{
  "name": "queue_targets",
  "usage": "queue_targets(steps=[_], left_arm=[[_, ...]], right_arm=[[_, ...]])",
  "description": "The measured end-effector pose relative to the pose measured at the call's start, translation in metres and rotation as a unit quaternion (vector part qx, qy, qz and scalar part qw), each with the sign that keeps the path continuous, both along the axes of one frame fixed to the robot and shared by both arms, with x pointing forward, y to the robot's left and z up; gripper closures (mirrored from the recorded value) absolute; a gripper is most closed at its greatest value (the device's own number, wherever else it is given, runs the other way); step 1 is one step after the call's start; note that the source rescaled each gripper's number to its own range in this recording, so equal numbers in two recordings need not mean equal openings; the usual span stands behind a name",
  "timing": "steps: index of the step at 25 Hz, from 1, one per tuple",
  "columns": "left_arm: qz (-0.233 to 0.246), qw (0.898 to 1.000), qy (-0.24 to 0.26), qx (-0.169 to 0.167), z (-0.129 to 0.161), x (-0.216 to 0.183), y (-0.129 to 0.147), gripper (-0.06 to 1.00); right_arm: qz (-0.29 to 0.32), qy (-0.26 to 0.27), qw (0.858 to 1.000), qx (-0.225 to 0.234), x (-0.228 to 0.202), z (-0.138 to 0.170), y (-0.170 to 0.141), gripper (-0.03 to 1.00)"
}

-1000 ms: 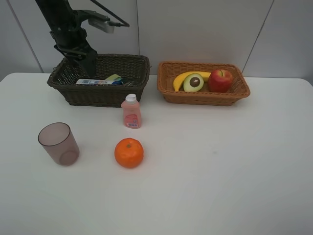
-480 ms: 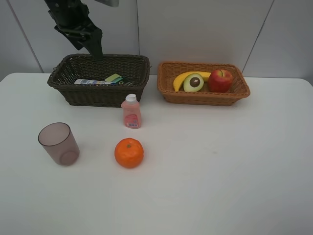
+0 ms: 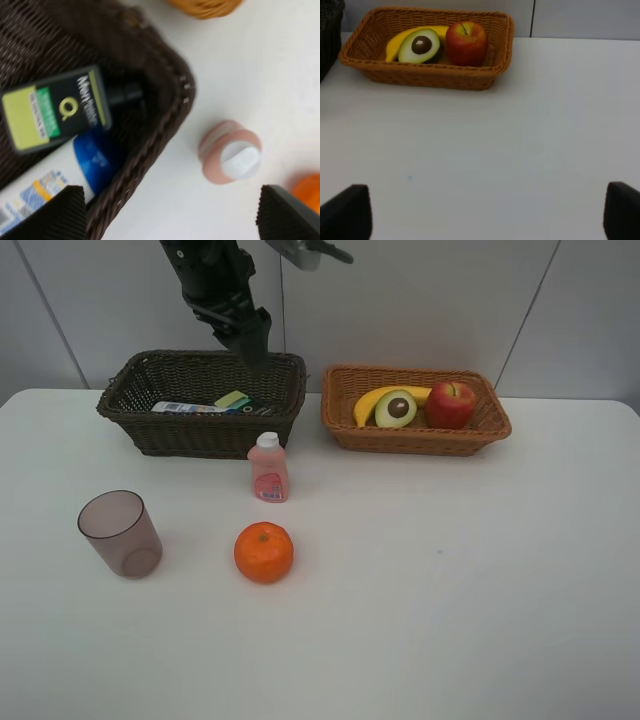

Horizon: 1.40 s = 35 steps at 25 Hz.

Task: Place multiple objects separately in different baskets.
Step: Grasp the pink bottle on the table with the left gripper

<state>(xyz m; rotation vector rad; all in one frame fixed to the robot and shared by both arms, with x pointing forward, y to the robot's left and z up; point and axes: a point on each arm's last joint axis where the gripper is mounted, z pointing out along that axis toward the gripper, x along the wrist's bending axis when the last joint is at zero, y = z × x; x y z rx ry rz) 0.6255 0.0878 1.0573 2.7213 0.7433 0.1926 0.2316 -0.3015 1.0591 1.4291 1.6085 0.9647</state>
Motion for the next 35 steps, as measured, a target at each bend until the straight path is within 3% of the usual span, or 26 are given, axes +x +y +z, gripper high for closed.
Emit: queue_targets(steps=[5, 10, 12, 15, 20, 26, 35], left_arm=[[-0.112, 0.992, -0.035, 0.046, -0.001, -0.017, -0.028, 0.03], [-0.236, 0.967, -0.063, 0.071, -0.001, -0.031, -0.048, 0.03], [-0.266, 0.959, -0.067, 0.077, -0.004, -0.033, -0.053, 0.03], [-0.281, 0.954, -0.048, 0.089, -0.021, -0.032, -0.053, 0.03], [-0.304, 0.942, -0.024, 0.137, -0.051, -0.029, -0.05, 0.03], [-0.344, 0.926, -0.02, 0.152, -0.064, -0.027, -0.053, 0.03], [-0.352, 0.922, 0.0, 0.161, -0.084, -0.023, -0.055, 0.03]], right_arm=[[0.0, 0.0, 1.0, 0.0, 0.0, 0.0, 0.0, -0.01], [0.0, 0.0, 1.0, 0.0, 0.0, 0.0, 0.0, -0.01], [0.0, 0.0, 1.0, 0.0, 0.0, 0.0, 0.0, -0.01], [0.0, 0.0, 1.0, 0.0, 0.0, 0.0, 0.0, -0.01], [0.0, 0.0, 1.0, 0.0, 0.0, 0.0, 0.0, -0.01], [0.0, 0.0, 1.0, 0.0, 0.0, 0.0, 0.0, -0.01], [0.0, 0.0, 1.0, 0.0, 0.0, 0.0, 0.0, -0.01]])
